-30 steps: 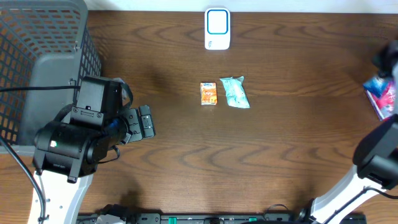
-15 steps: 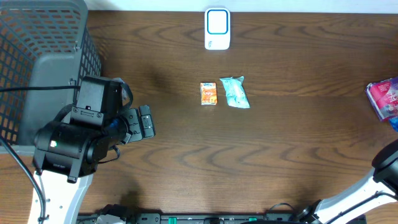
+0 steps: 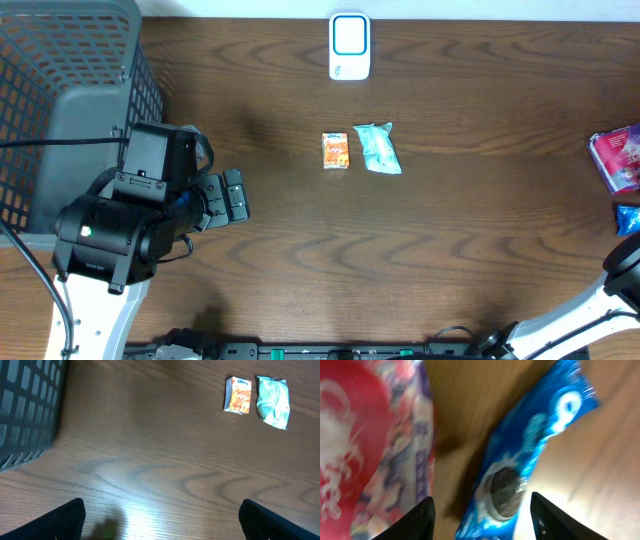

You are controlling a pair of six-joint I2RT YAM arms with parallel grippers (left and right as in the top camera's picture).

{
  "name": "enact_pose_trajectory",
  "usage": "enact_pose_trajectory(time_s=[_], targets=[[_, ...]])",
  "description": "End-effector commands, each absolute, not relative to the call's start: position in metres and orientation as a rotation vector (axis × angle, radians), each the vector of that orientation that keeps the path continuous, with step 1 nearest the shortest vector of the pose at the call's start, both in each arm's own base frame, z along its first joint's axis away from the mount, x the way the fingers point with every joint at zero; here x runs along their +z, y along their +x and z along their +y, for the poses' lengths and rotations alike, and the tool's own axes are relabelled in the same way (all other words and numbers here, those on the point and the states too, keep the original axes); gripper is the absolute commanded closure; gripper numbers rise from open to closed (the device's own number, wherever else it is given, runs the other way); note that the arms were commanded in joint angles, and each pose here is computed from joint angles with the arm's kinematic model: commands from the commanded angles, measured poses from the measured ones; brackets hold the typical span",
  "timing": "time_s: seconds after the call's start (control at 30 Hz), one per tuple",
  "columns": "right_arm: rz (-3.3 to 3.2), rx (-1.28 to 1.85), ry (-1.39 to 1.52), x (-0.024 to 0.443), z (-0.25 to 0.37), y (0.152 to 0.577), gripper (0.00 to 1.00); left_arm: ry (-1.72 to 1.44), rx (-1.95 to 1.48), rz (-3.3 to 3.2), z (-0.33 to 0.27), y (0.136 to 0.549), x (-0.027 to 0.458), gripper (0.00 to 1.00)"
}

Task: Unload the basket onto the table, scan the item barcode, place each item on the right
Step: 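Carry the Oreo pack to the right edge beside the pink box, then reach the right gripper over and grasp the mint-green packet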

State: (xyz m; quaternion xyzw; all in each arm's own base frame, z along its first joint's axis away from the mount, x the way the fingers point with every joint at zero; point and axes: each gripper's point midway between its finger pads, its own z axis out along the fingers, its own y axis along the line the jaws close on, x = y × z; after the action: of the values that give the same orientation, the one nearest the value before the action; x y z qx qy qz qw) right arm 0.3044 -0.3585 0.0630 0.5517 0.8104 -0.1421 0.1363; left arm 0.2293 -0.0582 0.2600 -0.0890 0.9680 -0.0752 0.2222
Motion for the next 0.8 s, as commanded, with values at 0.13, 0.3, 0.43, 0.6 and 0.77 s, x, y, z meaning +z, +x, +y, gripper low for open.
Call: enact_pose_trajectory(time_s=[0.13,0.3,0.43,0.6,0.77], targets=[[2.404,-0.128,1.398,0.074,-0.322,0.348,0.51,-0.263,-0.191,2.671,-0.055,0.231,0.26,0.02],[2.333,-0.098,1.243,0.129,-0.297,0.377,0.52,-0.263,-0.191,2.671,-0.055,0.231,0.26,0.02],[2.305,0.132,1.029,0.178,-0.235,0.41,0.51,-0.263,-0.191,2.671,-0.055,0.231,0.26,0.02],[2.344,0.551,0.656,0.213,-0.113,0.448,0.5,-0.263,-0.191,2.671,-0.055,0.231,0.26,0.02],[2.494,0.56,0.374,0.191,-0.023,0.46,0.27,-0.262,-0.192,2.671,-0.055,0.231,0.26,0.02]])
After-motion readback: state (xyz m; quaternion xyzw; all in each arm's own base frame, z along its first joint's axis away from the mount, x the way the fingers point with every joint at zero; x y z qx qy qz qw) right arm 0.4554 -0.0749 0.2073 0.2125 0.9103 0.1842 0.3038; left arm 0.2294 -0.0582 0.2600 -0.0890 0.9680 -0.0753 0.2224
